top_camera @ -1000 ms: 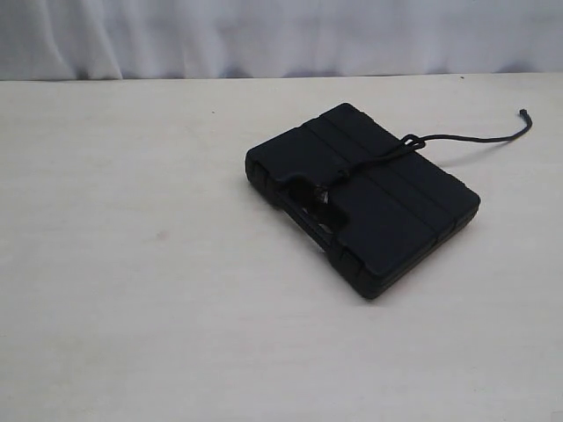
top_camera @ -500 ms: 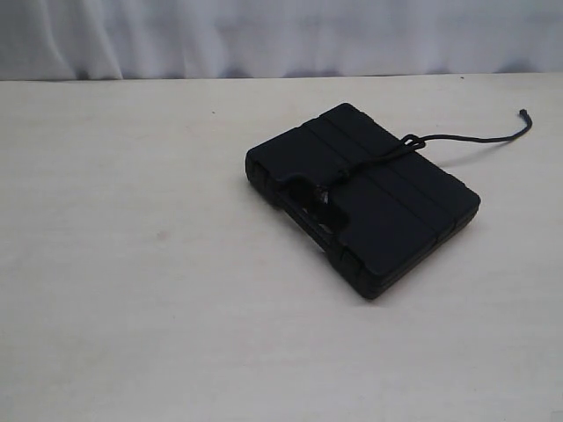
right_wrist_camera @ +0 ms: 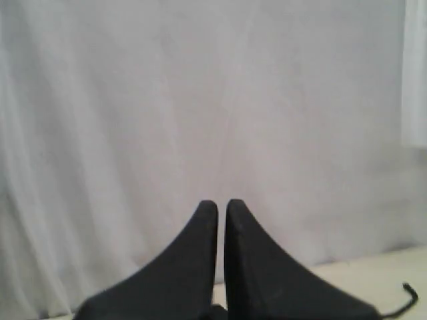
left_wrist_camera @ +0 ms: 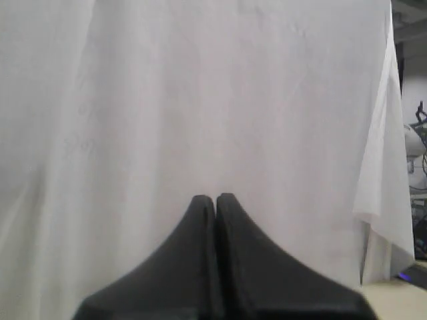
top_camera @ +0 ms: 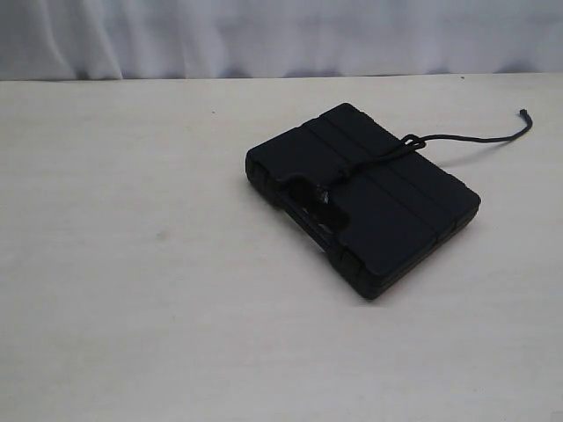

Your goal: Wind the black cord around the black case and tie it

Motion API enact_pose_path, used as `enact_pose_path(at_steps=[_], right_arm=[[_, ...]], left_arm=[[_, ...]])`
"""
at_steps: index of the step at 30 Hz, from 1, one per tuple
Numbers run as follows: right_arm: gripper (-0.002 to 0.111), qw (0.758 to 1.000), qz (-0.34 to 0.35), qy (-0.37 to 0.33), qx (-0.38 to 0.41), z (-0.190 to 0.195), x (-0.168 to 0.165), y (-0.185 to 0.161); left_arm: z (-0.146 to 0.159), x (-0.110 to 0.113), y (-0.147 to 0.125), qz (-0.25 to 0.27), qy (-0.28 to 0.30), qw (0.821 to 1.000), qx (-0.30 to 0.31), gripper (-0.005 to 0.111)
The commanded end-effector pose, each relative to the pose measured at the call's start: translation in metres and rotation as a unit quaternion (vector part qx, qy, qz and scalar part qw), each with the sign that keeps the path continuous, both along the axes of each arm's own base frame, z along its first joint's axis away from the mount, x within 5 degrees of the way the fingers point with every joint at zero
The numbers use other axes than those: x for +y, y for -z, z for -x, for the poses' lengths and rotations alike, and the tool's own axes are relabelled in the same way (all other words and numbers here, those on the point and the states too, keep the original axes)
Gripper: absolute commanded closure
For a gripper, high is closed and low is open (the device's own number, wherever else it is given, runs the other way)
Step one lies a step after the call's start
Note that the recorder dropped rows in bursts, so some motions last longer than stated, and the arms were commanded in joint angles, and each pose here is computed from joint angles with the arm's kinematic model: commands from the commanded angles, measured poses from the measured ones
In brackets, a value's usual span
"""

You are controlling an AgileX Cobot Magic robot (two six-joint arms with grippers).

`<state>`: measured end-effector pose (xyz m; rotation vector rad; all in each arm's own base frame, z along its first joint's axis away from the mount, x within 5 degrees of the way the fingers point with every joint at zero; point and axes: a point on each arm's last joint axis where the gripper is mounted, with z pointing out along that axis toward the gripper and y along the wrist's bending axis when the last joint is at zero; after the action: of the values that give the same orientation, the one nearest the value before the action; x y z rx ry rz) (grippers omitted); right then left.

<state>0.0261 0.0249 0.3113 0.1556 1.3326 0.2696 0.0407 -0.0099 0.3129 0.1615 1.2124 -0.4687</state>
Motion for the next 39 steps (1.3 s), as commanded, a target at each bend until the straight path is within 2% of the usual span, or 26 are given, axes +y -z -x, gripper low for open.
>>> enact_pose_path(at_steps=[1, 4, 9, 11, 14, 15, 21, 26, 29, 39], right_arm=[[0.104, 0.997, 0.002, 0.011, 0.071, -0.019, -0.008, 0.050], [0.104, 0.995, 0.010, 0.010, 0.096, -0.027, -0.010, 0.079], [0.104, 0.996, -0.011, -0.013, 0.085, -0.032, -0.008, 0.100], [0.104, 0.997, 0.004, -0.013, 0.079, -0.032, -0.007, 0.099], [0.104, 0.996, 0.031, -0.009, 0.089, -0.032, -0.008, 0.101], [0.104, 0.996, 0.031, -0.009, 0.089, -0.032, -0.008, 0.101], [0.104, 0.993, 0.048, -0.006, 0.103, -0.032, -0.008, 0.104], [0.104, 0.994, 0.046, -0.003, 0.102, -0.032, -0.008, 0.104], [0.104, 0.994, 0.019, -0.021, 0.106, -0.032, -0.006, 0.104], [0.104, 0.994, 0.018, -0.021, 0.106, -0.032, -0.006, 0.104]], left_arm=[[-0.010, -0.004, 0.034, 0.008, 0.000, 0.999, 0.054, 0.107], [-0.015, -0.006, 0.057, -0.008, -0.007, 0.996, 0.083, 0.107], [-0.020, -0.007, 0.087, -0.029, -0.019, 0.992, 0.118, 0.107], [-0.021, -0.007, 0.096, -0.037, -0.020, 0.991, 0.128, 0.107], [-0.021, -0.007, 0.096, -0.037, -0.020, 0.991, 0.128, 0.107], [-0.020, -0.010, 0.098, -0.058, -0.006, 0.990, 0.128, 0.107], [-0.017, -0.017, 0.101, -0.095, 0.031, 0.986, 0.132, 0.107], [-0.016, -0.020, 0.103, -0.100, 0.046, 0.984, 0.137, 0.107], [-0.015, -0.020, 0.103, -0.100, 0.048, 0.984, 0.138, 0.107], [-0.015, -0.021, 0.103, -0.102, 0.054, 0.983, 0.140, 0.107]])
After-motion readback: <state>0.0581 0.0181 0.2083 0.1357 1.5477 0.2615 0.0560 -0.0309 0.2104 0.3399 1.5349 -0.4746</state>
